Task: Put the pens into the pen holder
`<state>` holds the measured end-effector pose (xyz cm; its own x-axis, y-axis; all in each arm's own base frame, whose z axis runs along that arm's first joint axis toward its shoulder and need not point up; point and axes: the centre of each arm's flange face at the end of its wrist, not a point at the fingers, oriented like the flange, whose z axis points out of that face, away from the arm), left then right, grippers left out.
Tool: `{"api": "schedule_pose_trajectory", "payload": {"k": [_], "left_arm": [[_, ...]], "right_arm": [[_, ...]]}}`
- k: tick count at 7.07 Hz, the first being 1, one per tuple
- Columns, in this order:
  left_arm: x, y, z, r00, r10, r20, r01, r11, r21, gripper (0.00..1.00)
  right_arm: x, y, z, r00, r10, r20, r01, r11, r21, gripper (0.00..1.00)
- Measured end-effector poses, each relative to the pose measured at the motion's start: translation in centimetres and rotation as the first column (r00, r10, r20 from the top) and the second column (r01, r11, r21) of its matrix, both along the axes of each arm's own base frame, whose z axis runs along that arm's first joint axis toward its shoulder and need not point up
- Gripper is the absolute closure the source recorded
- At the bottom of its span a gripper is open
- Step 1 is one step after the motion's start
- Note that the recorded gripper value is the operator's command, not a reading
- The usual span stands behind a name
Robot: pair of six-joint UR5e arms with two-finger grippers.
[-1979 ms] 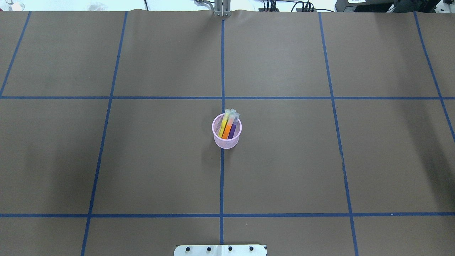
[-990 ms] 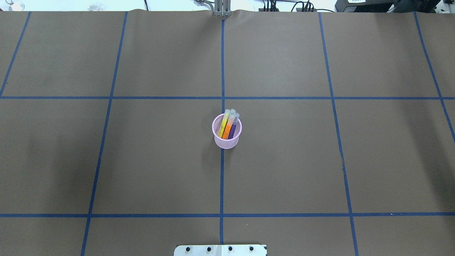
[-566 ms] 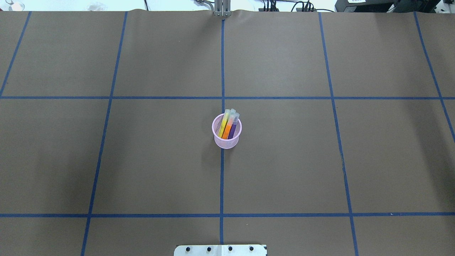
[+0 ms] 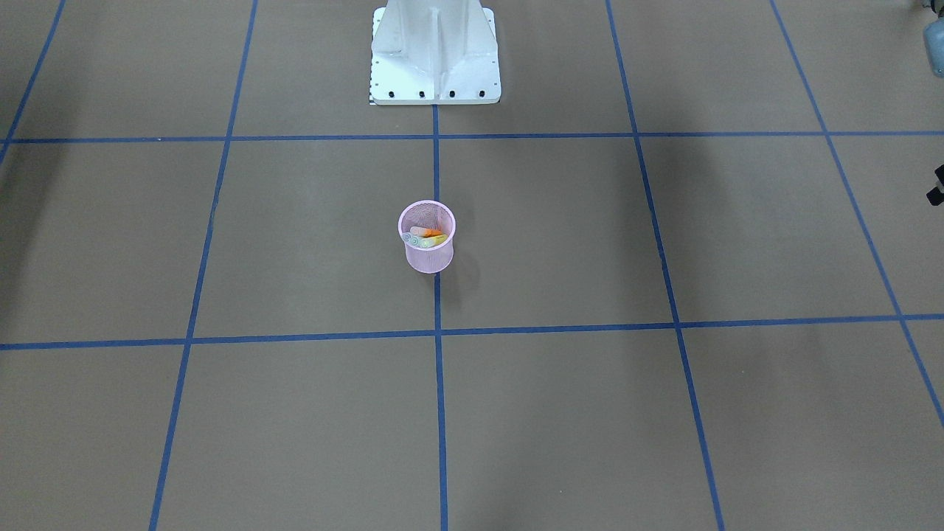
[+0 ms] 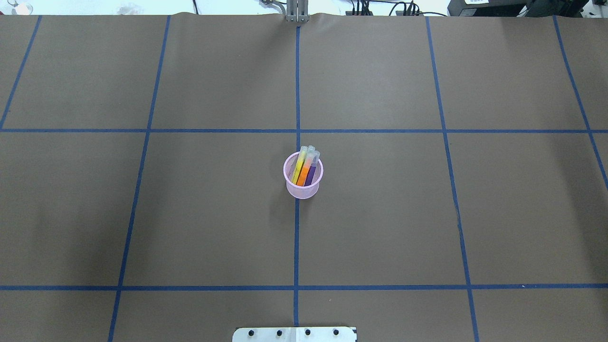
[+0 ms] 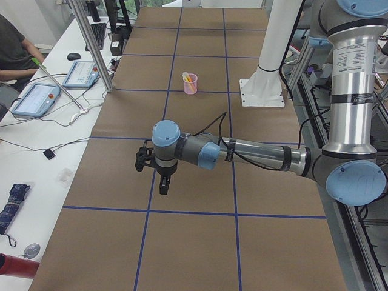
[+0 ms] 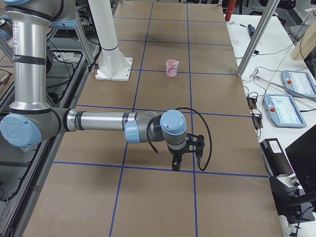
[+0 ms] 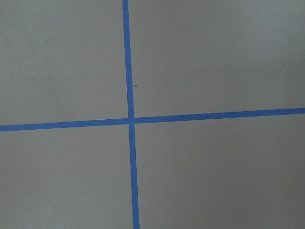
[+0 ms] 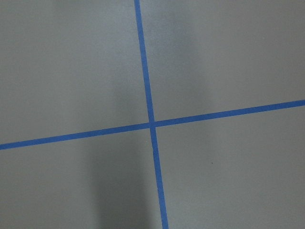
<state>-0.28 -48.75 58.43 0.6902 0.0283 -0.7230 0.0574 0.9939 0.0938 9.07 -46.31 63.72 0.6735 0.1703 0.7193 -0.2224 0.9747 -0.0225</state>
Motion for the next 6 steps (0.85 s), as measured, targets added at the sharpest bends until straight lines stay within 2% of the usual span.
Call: {"api": "schedule_pose_trajectory", "payload": {"k": [3, 6], "left_arm": [[0.2, -1.6, -2.1, 0.999, -0.015, -0.052, 0.008, 0.993, -0.116, 0.0], [-1.3, -2.1, -4.7, 0.999, -0.041, -0.031, 0.038, 0.995, -0.089, 0.0]], "right_arm": [[-6.4, -1.7, 0.7, 0.99, -0.138, -0.003, 0.138, 0.99, -0.041, 0.0], [-9.1, -2.6, -0.3, 0.982, -0.19, -0.001, 0.189, 0.978, -0.083, 0.0]]}}
